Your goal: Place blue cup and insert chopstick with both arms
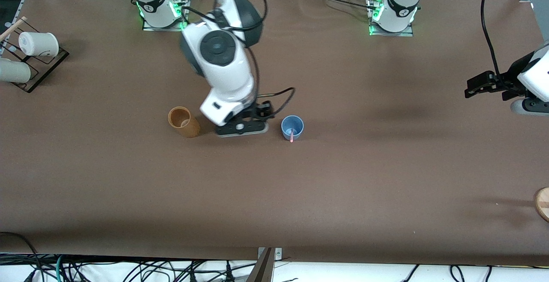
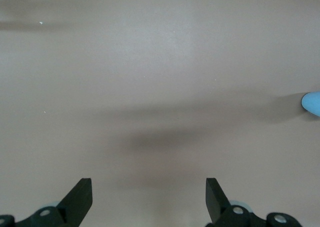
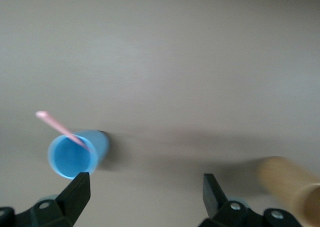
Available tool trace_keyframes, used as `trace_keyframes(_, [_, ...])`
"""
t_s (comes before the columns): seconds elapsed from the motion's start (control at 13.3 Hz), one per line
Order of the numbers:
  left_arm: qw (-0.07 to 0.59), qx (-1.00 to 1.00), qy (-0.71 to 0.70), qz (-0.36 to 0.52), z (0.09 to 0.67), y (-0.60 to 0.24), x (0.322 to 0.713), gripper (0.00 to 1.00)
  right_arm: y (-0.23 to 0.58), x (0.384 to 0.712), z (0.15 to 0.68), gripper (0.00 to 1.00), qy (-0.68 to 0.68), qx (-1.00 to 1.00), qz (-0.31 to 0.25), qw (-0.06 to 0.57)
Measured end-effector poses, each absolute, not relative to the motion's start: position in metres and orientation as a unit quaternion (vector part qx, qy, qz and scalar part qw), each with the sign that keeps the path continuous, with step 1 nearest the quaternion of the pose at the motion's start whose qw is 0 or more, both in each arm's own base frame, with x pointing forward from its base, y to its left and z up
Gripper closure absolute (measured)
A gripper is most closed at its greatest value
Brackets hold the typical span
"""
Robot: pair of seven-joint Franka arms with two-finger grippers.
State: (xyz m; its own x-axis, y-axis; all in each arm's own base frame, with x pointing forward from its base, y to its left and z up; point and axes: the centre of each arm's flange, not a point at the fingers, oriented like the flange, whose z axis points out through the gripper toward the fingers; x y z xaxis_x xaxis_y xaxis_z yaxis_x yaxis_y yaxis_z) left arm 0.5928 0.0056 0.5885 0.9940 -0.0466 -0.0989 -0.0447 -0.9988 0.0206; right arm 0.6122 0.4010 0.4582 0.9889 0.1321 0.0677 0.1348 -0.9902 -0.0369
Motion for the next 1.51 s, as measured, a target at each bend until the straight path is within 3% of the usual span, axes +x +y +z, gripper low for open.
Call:
trace_keyframes(0.3, [0.009,0.998,-0.023,-0.049,0.588,0.005,0.593,0.00,0.276,0.638,0.508,0.00,-0.086,-0.996,0.005,0.026])
trace_keyframes(0.45, [0.009,0.998,-0.023,-0.049,0.588,0.005,0.593,0.00,0.237,0.625,0.523,0.00,-0.079,-0.996,0.017,0.030])
trace_keyframes(0.9, [0.013,0.998,-0.024,-0.049,0.588,0.004,0.593,0.00,0.140,0.543,0.579,0.00,-0.083,-0.996,0.022,0.035])
trace_keyframes(1.51, [0.016,0.998,-0.024,-0.049,0.588,0.003,0.593,0.00,0.121,0.532,0.583,0.00,-0.113,-0.993,0.024,-0.006])
